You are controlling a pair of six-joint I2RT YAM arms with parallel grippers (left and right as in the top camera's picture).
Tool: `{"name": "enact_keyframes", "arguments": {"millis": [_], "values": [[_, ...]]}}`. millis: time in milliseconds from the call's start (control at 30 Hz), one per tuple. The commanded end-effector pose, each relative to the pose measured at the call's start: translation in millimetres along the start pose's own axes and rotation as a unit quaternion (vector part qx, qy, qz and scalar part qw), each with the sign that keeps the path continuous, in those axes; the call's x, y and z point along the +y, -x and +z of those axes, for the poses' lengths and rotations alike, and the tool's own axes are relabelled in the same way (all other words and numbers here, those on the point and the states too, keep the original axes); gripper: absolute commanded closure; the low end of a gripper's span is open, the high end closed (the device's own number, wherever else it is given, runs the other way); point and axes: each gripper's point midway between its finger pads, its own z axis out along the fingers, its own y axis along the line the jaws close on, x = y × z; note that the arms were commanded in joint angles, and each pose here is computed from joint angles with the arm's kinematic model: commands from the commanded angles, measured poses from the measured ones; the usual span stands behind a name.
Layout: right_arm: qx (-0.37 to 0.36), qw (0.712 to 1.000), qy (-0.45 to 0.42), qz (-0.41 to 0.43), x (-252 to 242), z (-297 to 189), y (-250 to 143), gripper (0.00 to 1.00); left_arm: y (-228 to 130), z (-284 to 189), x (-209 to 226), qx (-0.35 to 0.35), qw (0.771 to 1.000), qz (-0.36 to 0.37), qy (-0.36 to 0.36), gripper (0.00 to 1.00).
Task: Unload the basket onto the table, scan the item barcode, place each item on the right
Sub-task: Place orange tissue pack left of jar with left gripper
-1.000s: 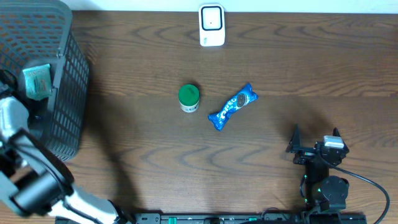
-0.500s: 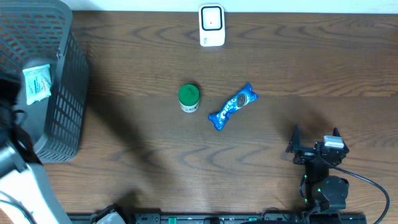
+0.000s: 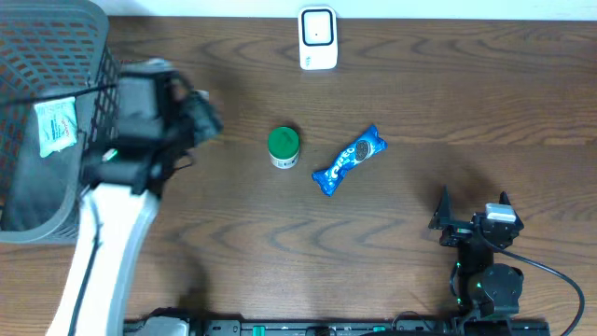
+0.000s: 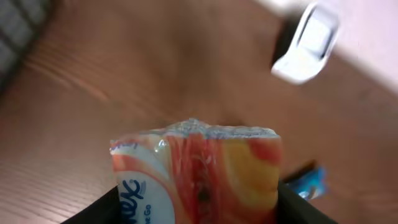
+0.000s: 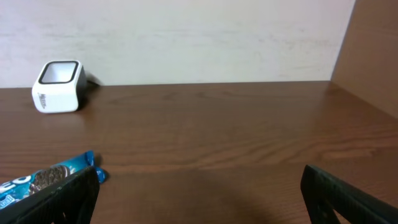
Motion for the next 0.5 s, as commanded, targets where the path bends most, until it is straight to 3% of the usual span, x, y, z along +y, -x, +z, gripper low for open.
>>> {"name": "enact_keyframes", "arguments": {"millis": [0, 300, 400, 433, 467], "values": [[0.001, 1.0, 0.005, -0.008, 2.4, -0.1, -1.0, 0.01, -38.5, 62.5, -2.0, 0.079, 0.994, 0.047, 0.056, 0.42], [0.001, 1.0, 0.005, -0.008, 2.4, -0.1, -1.0, 0.01, -106.5, 169.2, 33.1, 0.202, 0.968, 0.043, 0.141, 0.42], [0.001, 1.0, 0.005, -0.008, 2.4, -0.1, -1.0, 0.01, -118.6, 191.4, 40.9, 0.215, 0.964, 0.044, 0.15, 0.25], [0.001, 1.0, 0.005, -0.008, 2.4, -0.1, -1.0, 0.01, -117.1, 192.5, 39.7, 0.212, 0.965, 0.045, 0.148, 0.12], [0.001, 1.0, 0.005, -0.008, 2.4, -0.1, -1.0, 0.01, -113.1, 190.9, 36.6, 0.205, 0.967, 0.044, 0.143, 0.05]]}}
